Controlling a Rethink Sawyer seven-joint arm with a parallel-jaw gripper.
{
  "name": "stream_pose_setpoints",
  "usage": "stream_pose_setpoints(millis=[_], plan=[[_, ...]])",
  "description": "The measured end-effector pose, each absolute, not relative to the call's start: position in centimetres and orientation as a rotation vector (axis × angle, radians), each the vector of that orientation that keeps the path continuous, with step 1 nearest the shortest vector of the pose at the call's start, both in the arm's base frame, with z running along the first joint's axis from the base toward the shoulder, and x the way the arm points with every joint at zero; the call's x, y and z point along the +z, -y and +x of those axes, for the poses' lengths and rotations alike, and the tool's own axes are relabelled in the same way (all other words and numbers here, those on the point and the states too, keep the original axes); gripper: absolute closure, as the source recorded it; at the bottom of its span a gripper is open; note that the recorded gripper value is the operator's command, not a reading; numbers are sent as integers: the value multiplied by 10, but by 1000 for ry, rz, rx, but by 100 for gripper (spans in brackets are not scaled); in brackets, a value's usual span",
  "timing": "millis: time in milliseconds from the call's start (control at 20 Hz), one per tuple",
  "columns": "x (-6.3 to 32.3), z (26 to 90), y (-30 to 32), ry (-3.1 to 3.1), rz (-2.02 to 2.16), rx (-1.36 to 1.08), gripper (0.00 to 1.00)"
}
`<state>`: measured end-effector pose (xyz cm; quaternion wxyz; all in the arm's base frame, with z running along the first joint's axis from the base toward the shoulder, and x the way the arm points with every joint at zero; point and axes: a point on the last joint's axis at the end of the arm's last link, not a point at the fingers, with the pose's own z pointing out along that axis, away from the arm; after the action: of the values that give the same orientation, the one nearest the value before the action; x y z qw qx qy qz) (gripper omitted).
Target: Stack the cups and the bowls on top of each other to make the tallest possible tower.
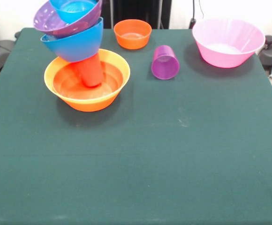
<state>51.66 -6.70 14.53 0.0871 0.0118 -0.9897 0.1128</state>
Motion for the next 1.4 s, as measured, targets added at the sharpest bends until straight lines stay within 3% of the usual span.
stream_pose_setpoints(millis=[1400], plan=[[115,550,62,3153,117,358,100]])
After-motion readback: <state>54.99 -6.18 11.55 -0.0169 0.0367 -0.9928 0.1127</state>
